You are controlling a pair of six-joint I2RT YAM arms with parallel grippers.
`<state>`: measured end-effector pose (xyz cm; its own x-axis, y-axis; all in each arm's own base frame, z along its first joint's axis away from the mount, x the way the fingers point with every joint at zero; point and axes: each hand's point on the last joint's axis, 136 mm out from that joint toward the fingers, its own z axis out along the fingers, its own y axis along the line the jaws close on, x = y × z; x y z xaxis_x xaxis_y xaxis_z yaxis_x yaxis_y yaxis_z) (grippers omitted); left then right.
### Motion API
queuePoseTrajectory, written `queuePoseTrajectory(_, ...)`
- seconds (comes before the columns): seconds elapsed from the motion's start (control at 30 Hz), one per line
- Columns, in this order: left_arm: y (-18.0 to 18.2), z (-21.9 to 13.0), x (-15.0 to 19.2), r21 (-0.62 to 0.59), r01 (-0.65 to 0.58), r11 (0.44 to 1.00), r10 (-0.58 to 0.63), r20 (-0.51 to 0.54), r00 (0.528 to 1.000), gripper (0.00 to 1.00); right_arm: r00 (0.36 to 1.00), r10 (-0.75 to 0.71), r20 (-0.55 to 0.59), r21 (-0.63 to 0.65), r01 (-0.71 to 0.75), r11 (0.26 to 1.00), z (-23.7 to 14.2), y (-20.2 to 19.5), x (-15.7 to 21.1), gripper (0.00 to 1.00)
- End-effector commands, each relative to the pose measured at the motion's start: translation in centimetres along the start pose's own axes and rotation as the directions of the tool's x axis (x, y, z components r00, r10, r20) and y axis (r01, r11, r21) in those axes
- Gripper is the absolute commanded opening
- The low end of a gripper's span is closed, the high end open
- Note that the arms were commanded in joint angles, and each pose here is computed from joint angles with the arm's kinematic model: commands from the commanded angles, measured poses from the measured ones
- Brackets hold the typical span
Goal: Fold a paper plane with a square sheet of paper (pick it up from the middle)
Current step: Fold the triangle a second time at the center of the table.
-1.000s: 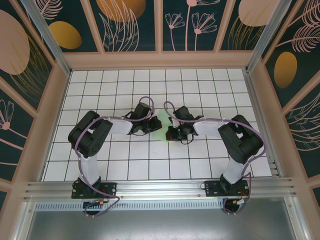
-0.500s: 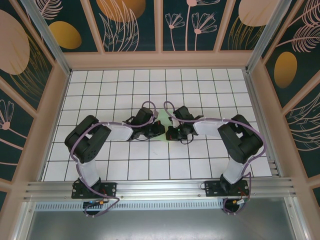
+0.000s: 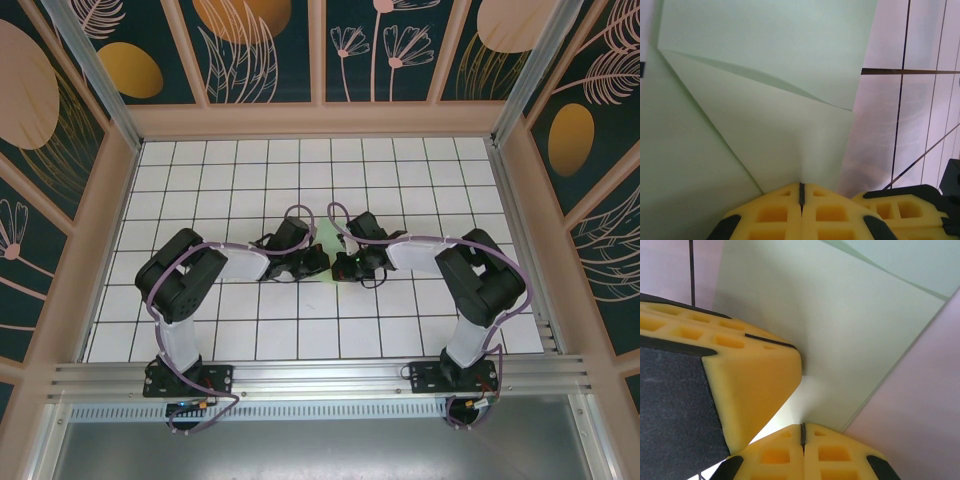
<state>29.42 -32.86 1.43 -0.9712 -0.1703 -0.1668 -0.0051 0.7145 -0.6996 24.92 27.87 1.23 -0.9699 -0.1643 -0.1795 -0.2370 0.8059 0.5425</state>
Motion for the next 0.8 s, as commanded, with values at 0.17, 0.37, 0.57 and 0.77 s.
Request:
queuePoseTrajectory(0.17, 3.8, 0.3, -2.1, -0.186, -0.034, 0.982, 0.040, 0.031, 0.999, 0.02, 0.974, 0.137, -0.180, 0.313, -0.075, 0.947, 1.6, -8.3, 6.9, 0.03)
queuePoseTrajectory(0.37, 5.3, -0.4, -4.7, -0.197, -0.044, 0.979, 0.057, 0.063, 0.996, 0.04, 0.975, 0.148, -0.166, 0.333, -0.086, 0.939, 1.6, -9.2, 7.1, 0.03)
queuePoseTrajectory(0.57, 7.3, -1.2, -7.0, -0.216, -0.031, 0.976, 0.055, 0.104, 0.993, 0.04, 0.973, 0.156, -0.171, 0.338, -0.091, 0.937, 1.7, -9.5, 7.5, 0.03)
queuePoseTrajectory(0.77, 7.3, -1.0, -9.4, -0.243, -0.036, 0.969, 0.070, 0.136, 0.988, 0.03, 0.972, 0.161, -0.170, 0.346, -0.094, 0.934, 1.6, -9.8, 7.7, 0.03)
